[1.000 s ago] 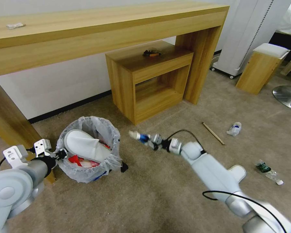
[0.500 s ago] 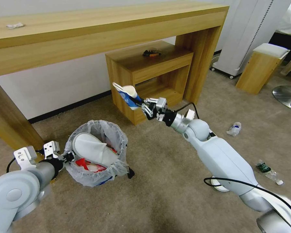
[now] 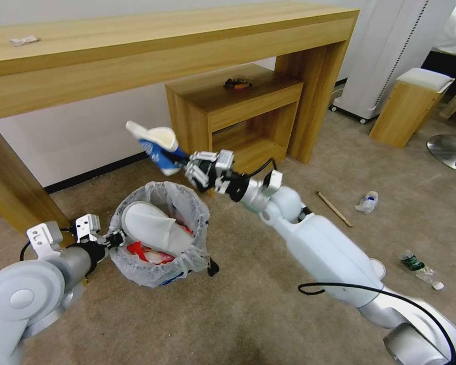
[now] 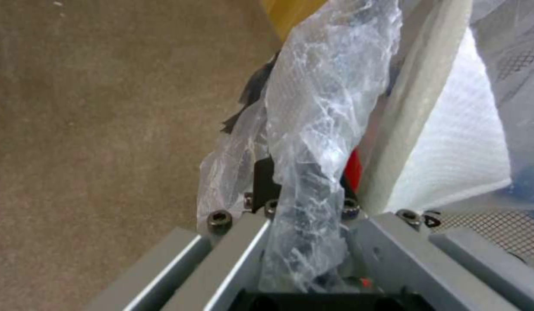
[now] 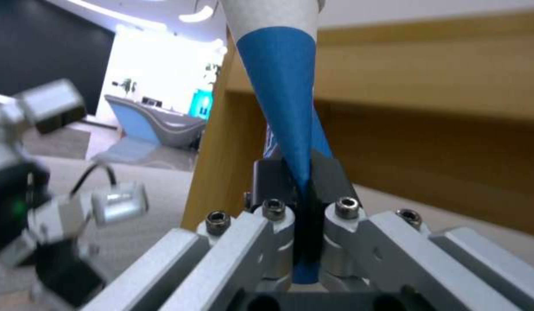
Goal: Pick up the trash bin and place the garbage on the floor into it.
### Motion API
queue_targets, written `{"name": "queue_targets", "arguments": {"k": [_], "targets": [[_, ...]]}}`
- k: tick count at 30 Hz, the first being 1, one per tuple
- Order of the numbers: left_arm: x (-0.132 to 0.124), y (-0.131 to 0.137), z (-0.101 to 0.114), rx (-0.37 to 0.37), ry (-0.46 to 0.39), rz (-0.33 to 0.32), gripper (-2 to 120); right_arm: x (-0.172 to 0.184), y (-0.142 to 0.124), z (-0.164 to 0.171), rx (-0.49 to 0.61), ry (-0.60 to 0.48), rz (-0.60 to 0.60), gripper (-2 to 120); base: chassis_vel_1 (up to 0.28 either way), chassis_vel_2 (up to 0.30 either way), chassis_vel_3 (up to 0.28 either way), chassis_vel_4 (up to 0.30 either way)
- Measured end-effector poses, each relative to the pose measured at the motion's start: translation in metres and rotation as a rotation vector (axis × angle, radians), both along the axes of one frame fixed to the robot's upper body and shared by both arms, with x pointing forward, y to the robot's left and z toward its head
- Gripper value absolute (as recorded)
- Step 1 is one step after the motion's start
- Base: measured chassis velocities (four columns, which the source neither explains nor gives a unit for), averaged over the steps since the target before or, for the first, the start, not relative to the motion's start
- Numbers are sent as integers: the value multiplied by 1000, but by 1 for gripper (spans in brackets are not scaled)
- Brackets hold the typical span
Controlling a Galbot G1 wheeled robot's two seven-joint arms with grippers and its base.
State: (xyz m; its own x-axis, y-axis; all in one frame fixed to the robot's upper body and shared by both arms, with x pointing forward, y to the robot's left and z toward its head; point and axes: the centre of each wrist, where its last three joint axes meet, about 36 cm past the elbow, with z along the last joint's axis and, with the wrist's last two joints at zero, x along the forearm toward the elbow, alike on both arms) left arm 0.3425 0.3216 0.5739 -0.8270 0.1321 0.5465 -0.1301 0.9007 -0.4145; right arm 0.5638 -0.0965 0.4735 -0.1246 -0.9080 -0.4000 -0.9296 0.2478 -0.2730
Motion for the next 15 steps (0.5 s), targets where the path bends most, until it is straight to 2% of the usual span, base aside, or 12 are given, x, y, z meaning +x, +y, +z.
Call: {"name": "queue_targets", "arguments": {"k": [15], "targets": [[2, 3, 8, -4, -24, 0, 0, 3, -17, -20, -60, -4, -11, 2, 0, 0, 0, 0]]}}
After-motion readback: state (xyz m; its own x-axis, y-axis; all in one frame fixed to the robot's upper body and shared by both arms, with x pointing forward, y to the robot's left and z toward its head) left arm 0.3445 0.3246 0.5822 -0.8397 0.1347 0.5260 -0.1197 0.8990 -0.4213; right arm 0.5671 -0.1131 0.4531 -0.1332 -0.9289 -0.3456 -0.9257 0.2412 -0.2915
